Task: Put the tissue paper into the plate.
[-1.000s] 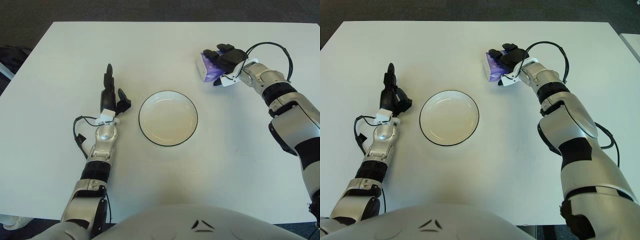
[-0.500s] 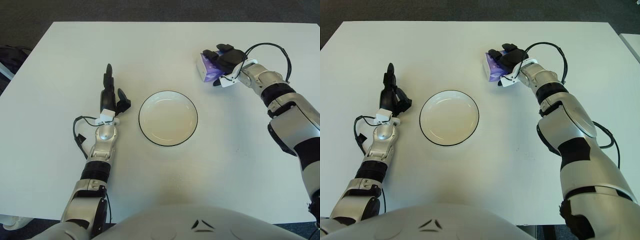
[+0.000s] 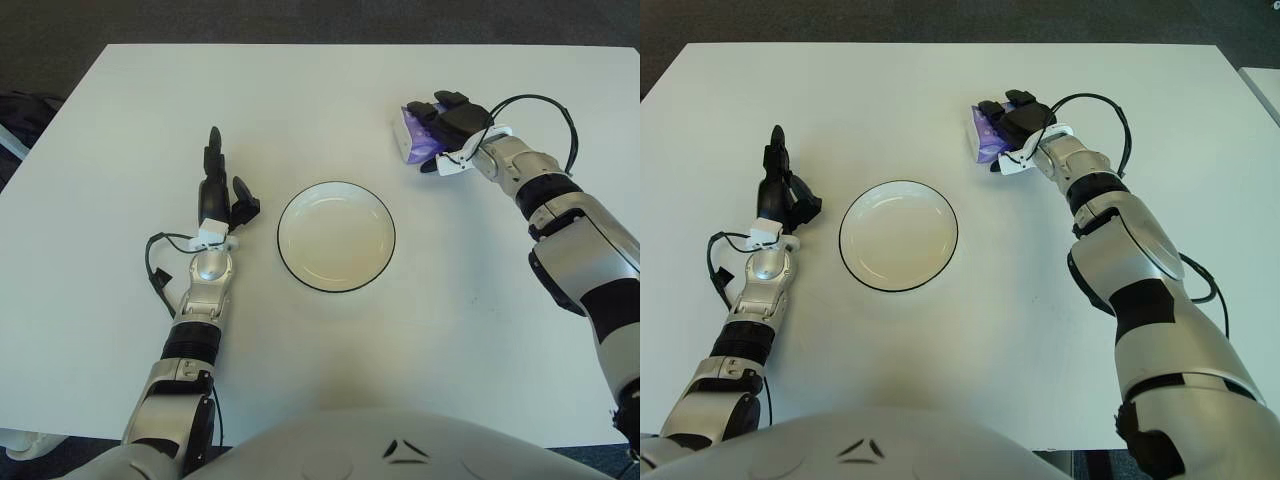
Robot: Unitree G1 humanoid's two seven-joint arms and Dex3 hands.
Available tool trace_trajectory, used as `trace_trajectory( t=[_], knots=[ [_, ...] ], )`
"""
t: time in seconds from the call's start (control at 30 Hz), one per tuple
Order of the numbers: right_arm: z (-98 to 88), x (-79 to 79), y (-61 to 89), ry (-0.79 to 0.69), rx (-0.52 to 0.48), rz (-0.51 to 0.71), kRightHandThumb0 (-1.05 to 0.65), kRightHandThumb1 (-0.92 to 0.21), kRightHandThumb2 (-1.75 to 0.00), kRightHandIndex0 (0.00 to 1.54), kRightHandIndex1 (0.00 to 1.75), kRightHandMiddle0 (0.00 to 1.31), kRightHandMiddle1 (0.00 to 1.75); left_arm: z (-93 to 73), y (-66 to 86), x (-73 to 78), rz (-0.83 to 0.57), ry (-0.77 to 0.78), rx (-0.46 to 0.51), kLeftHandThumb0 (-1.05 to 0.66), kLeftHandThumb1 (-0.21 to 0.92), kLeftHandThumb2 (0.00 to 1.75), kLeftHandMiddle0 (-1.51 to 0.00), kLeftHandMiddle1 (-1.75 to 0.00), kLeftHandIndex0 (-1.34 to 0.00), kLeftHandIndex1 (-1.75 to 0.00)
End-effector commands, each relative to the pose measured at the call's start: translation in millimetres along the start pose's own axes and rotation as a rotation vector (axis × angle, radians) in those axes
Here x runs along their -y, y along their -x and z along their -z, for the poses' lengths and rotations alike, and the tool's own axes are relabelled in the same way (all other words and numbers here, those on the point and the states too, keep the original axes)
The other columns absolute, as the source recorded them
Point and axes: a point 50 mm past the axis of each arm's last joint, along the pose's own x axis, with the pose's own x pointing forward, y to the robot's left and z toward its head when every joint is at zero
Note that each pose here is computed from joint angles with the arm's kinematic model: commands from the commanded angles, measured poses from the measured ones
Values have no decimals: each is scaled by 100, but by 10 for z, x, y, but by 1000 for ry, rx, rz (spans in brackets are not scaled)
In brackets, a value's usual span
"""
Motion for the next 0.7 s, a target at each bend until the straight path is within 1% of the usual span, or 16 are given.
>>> trace_trajectory(
  t=[0.0,0.03,0.07,0.1,0.13,0.17,0.2,0.23,0.27,0.3,0.33,0.4,0.43,0.5,0.6,0.67],
  knots=[
    [-44,-417,129,-57,-25,-92,-78,-81,-18,49,116,20,159,558,699,25,4,-22,-293,-95,92,117,-2,0,0,0],
    [-45,-427,137,-68,-28,-72,-75,-73,-28,51,132,28,165,558,700,23,2,-23,-290,-95,92,117,-1,0,0,-1],
    [-45,-434,143,-75,-31,-59,-70,-62,-42,59,148,36,168,558,700,22,0,-23,-289,-95,92,117,-1,0,0,-1],
    [-45,-442,149,-82,-35,-46,-69,-58,-47,63,153,40,170,558,701,22,-1,-23,-288,-95,92,117,-1,0,0,-1],
    [-45,-447,153,-87,-38,-37,-65,-51,-57,70,161,46,171,558,701,21,-2,-23,-287,-95,92,117,-2,0,0,-1],
    [-48,-451,159,-110,-43,-17,-62,-46,-64,75,166,49,173,557,702,20,-4,-23,-285,-95,92,117,-2,0,0,-1],
    [-49,-454,163,-126,-46,-2,-52,-40,-76,84,169,57,173,556,703,19,-6,-23,-283,-95,92,117,-2,0,-1,-1],
    [-51,-458,169,-146,-50,14,-49,-38,-81,87,170,60,174,555,703,19,-7,-23,-282,-95,92,117,-2,0,-1,-1],
    [-52,-461,173,-158,-52,23,-40,-34,-92,94,172,67,174,555,704,18,-8,-23,-281,-94,92,117,-2,0,-1,-1],
    [-54,-466,179,-179,-56,36,-37,-33,-96,97,172,69,174,556,705,18,-8,-24,-283,-94,92,117,-2,0,-1,-1],
    [-54,-470,184,-193,-58,45,-28,-29,-108,103,173,77,174,557,706,18,-8,-25,-283,-95,92,117,-2,0,-1,-1],
    [-55,-481,195,-236,-69,65,-18,-23,-123,111,174,89,174,561,708,18,-5,-26,-288,-95,92,117,-2,0,-1,-1],
    [-56,-488,200,-254,-73,72,-16,-22,-126,112,174,91,175,563,710,18,-3,-26,-291,-95,92,117,-2,0,-1,-2],
    [-59,-504,213,-290,-81,87,-10,-18,-136,119,174,100,175,567,711,16,0,-27,-297,-95,92,117,-1,0,0,-1],
    [-74,-518,233,-319,-71,115,-5,-15,-144,123,175,107,175,570,711,14,0,-24,-300,-95,92,117,-1,0,0,-1],
    [-87,-517,245,-325,-53,132,-3,-14,-148,125,175,109,175,572,710,10,-1,-23,-301,-96,92,117,-1,0,0,-2]
  ],
)
